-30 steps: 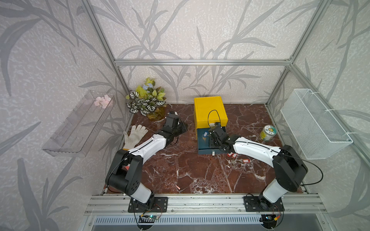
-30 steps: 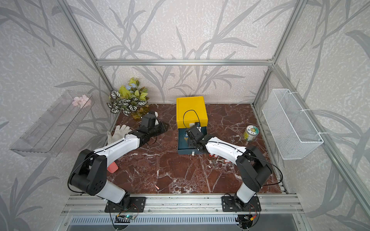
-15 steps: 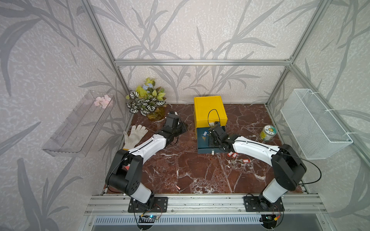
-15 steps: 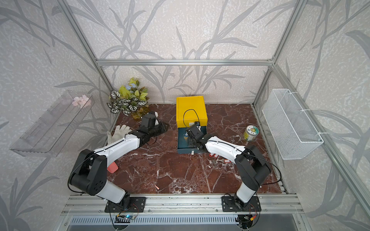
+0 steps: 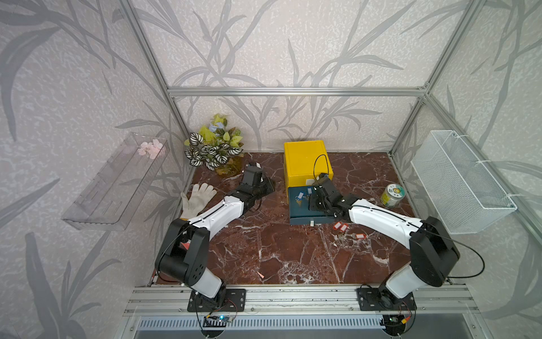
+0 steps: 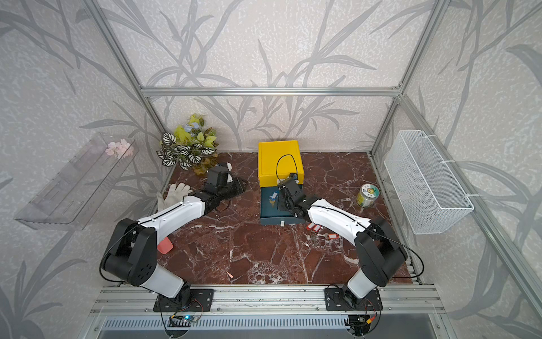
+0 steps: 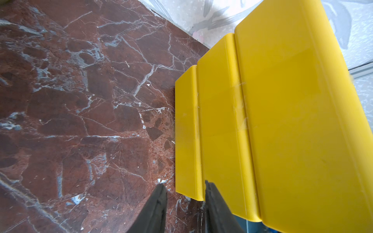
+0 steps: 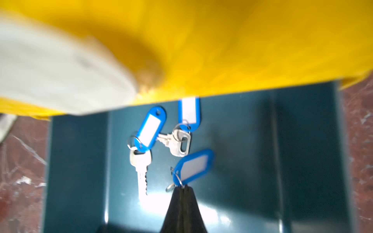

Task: Take the keys out of the drawer
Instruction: Pick up the key from the drawer, then place the key at the center of the board.

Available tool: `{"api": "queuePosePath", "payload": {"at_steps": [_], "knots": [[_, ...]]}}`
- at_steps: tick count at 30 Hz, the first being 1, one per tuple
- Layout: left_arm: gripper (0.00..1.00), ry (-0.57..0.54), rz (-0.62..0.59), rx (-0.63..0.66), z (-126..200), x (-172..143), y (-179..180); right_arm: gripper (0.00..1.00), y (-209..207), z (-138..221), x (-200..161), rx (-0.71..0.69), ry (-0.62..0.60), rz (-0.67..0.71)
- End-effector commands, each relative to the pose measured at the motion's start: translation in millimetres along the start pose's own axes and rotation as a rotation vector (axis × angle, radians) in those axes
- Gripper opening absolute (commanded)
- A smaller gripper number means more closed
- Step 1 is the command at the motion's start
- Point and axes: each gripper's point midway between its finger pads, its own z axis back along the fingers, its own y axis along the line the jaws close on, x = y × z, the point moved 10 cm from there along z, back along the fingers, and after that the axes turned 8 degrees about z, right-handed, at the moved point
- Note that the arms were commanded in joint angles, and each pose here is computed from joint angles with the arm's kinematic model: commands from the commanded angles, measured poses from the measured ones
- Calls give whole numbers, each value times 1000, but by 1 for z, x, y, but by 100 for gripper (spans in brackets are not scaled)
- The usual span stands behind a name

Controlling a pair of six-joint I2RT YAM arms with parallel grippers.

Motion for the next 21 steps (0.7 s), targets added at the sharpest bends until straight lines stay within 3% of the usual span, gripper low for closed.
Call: {"api": "queuePosePath", "payload": {"at_steps": [1, 14, 21], "knots": [[35, -19, -12, 1, -1, 6, -3, 0, -3, 16, 8, 16, -46, -21], [32, -10, -78, -71, 8, 6, -11, 0, -27, 96, 5, -33, -89, -6], [31, -41, -152, -107, 23, 6, -21, 0, -54, 146, -26, -78, -4, -35]]}}
